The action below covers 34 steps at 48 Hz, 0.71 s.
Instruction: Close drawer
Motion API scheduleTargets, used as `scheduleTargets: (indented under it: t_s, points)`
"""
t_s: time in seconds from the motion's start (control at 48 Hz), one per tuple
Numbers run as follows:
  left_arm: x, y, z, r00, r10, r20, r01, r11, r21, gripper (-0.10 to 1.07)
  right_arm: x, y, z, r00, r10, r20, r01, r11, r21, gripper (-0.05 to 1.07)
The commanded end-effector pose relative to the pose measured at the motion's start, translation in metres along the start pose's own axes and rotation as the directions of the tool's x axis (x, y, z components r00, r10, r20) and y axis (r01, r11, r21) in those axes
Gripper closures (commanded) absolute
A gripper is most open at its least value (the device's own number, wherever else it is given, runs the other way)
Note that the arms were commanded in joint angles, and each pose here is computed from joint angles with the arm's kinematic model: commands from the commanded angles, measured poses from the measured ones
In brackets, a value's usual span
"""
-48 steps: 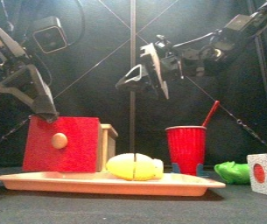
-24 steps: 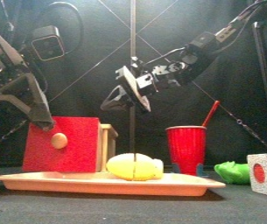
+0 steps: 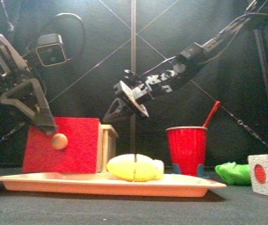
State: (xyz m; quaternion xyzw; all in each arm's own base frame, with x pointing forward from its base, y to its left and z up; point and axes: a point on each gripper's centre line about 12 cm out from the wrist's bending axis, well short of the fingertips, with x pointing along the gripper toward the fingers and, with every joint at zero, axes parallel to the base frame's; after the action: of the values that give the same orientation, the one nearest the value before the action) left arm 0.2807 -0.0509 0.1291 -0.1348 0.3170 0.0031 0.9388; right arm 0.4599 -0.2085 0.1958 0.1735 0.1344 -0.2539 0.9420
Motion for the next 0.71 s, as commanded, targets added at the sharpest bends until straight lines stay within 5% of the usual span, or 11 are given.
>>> scheduleTargets:
  t_s: [0.0,0.688]
  points:
    - [0.0,0.0,0.005,1.0,0.0,0.019,0.0,1.0,-0.005,0.54,-0.001,0.0,0.019,0.999,0.003,0.042,-0.003,1.0,0.005,0.7]
    - [0.0,0.018,0.008,0.998,0.05,0.028,-0.049,0.998,-0.04,0.54,0.016,-0.016,-0.002,0.999,-0.029,-0.044,0.029,1.0,0.006,0.71]
